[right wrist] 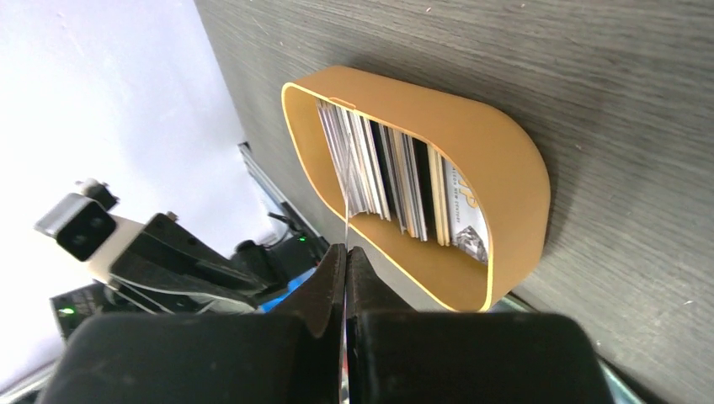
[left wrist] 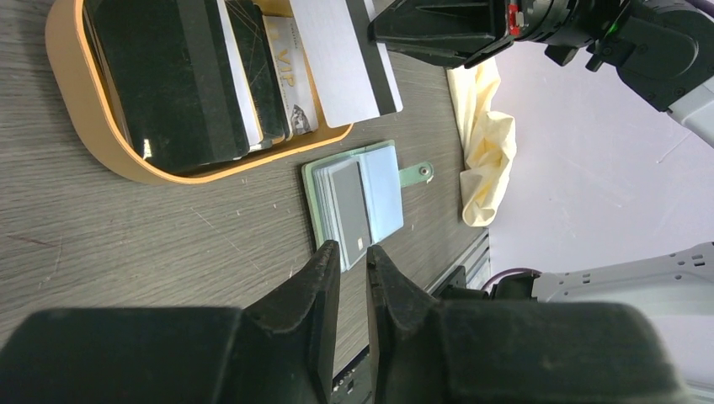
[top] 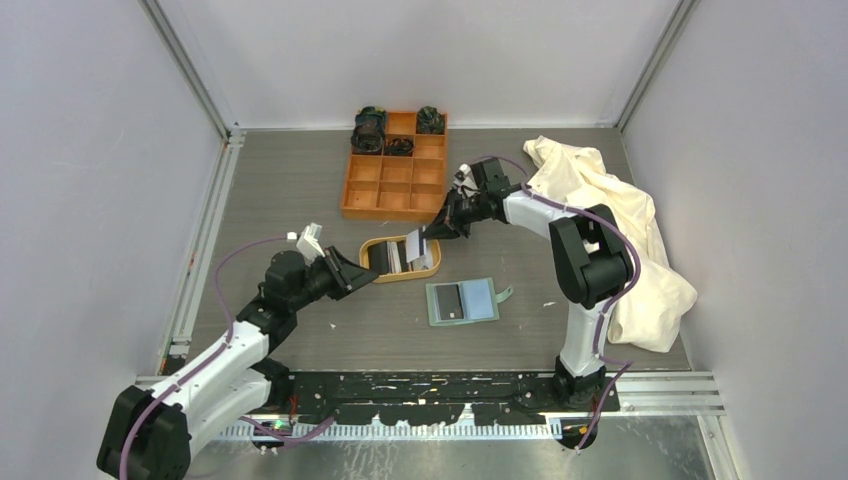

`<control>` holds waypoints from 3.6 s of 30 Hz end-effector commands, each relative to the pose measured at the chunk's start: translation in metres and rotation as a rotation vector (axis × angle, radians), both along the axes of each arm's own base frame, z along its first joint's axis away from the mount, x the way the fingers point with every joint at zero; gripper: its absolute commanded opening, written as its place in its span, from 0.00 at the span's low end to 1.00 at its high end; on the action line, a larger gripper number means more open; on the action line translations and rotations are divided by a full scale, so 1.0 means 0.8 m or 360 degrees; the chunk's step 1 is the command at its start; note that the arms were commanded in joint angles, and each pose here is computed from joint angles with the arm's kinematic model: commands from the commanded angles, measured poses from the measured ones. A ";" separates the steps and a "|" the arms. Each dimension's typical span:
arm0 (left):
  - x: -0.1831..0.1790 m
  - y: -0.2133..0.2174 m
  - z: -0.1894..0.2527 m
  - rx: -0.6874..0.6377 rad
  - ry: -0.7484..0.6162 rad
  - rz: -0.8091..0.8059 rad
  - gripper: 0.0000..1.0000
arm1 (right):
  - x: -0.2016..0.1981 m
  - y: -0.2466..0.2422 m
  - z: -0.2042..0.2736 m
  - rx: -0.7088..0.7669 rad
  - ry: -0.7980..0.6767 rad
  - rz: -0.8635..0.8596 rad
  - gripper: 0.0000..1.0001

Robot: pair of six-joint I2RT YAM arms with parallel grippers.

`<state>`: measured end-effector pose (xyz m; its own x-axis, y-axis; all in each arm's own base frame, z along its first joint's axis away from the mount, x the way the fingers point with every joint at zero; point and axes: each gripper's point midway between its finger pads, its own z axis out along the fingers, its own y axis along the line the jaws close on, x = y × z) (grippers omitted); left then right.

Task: Put the credit cards into the card holder
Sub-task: Pick up the credit card from the storage box.

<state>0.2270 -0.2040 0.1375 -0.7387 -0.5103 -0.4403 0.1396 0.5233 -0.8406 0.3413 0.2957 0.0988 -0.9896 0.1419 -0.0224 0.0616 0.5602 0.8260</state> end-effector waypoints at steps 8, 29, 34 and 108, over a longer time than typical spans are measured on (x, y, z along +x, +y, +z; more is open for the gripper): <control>0.008 -0.010 0.022 -0.0076 -0.0076 -0.0013 0.20 | 0.005 0.009 0.045 0.0250 0.0242 -0.0143 0.01; 0.005 -0.034 0.063 -0.0475 -0.0151 -0.0064 0.42 | -0.026 0.009 0.116 0.0512 -0.0332 0.0266 0.01; -0.005 -0.049 0.093 -0.0520 -0.0288 -0.0136 0.55 | -0.053 0.001 0.142 0.0593 -0.0586 0.0415 0.01; -0.077 -0.086 0.117 -0.0212 -0.0676 -0.0869 0.42 | -0.243 -0.006 0.124 0.0499 -0.1076 0.1566 0.01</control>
